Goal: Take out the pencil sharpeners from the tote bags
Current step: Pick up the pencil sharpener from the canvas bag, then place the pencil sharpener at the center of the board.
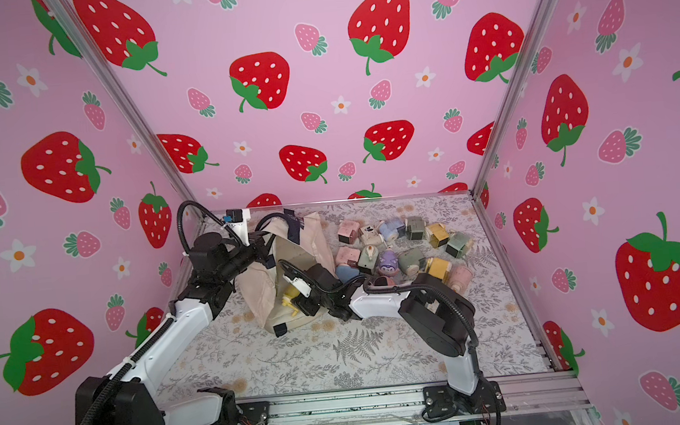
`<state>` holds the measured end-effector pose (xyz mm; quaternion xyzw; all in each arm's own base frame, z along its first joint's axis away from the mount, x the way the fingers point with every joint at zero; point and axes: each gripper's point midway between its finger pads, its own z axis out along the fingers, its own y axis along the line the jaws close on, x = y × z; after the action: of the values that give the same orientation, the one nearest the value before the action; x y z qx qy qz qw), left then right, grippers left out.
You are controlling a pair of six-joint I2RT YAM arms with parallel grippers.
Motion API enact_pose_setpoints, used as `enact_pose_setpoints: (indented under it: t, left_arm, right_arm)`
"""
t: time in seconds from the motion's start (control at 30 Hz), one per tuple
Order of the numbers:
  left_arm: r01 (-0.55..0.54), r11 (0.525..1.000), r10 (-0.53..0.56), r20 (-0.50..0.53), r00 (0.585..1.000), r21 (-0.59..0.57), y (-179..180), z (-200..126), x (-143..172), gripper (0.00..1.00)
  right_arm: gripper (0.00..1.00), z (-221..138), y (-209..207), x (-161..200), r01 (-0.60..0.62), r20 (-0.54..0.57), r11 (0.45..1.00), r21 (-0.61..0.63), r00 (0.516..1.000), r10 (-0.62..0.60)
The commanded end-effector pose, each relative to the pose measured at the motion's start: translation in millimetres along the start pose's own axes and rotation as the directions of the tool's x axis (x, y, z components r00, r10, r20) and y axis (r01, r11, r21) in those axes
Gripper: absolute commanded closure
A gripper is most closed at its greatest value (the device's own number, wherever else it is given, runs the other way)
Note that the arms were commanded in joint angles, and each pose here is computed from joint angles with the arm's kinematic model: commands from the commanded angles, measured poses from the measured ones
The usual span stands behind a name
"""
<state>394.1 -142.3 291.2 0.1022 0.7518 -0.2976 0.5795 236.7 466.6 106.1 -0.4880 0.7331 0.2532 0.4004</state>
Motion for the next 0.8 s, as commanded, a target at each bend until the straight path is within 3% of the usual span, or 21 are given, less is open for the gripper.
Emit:
enact_pose_setpoints:
  t: [0.0,0.17,0.47,0.57,0.77]
  left_arm:
    - [-0.080,0.995,0.072,0.122,0.990,0.059,-24,-7,-48,1.00]
    - [-0.078,0.995,0.071,0.119,0.990,0.056,-22,-6,-48,1.00]
    - [-0.075,0.996,0.068,0.116,0.991,0.054,-22,-6,-47,1.00]
    - [-0.074,0.996,0.067,0.121,0.990,0.057,-23,-8,-48,1.00]
    - [-0.071,0.996,0.064,0.117,0.991,0.058,-23,-6,-48,1.00]
  right_arm:
    - [0.39,-32,23,-28,0.093,0.093,0.992,-0.091,0.992,-0.084]
    - [0.39,-74,25,-12,0.087,0.075,0.993,-0.085,0.994,-0.080]
    - [0.41,-146,-13,36,-0.065,0.071,0.986,0.155,0.996,0.054]
    - [0.41,-153,-22,60,-0.136,0.063,0.967,0.215,0.990,0.125]
    - [0.41,-146,-8,93,-0.183,0.029,0.971,0.152,0.983,0.181]
